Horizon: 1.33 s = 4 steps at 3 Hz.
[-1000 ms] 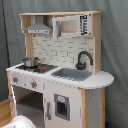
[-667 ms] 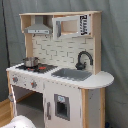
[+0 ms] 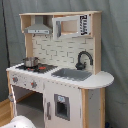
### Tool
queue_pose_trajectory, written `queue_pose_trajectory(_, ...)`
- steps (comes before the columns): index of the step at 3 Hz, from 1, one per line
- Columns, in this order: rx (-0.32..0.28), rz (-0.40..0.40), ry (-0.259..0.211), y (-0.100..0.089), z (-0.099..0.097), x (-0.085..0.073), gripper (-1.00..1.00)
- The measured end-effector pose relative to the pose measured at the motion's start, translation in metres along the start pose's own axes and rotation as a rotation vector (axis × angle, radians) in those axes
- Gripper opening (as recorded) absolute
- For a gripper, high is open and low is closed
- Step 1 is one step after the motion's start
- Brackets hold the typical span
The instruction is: Play with the kitchen
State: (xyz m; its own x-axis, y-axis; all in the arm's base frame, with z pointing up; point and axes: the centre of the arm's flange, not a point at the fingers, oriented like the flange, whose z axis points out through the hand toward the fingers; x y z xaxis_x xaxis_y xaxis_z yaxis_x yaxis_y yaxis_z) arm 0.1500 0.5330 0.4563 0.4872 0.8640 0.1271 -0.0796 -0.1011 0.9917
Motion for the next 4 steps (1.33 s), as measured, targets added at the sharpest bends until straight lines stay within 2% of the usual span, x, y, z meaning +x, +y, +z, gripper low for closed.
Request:
queue_pose_trajectory(2, 0.141, -0.115, -0.103, 0.033, 0.032, -0.025, 1.00)
queue_pose_trajectory(4, 0.316, -0.206, -0.170, 0.049, 0.047, -0.046, 1.00)
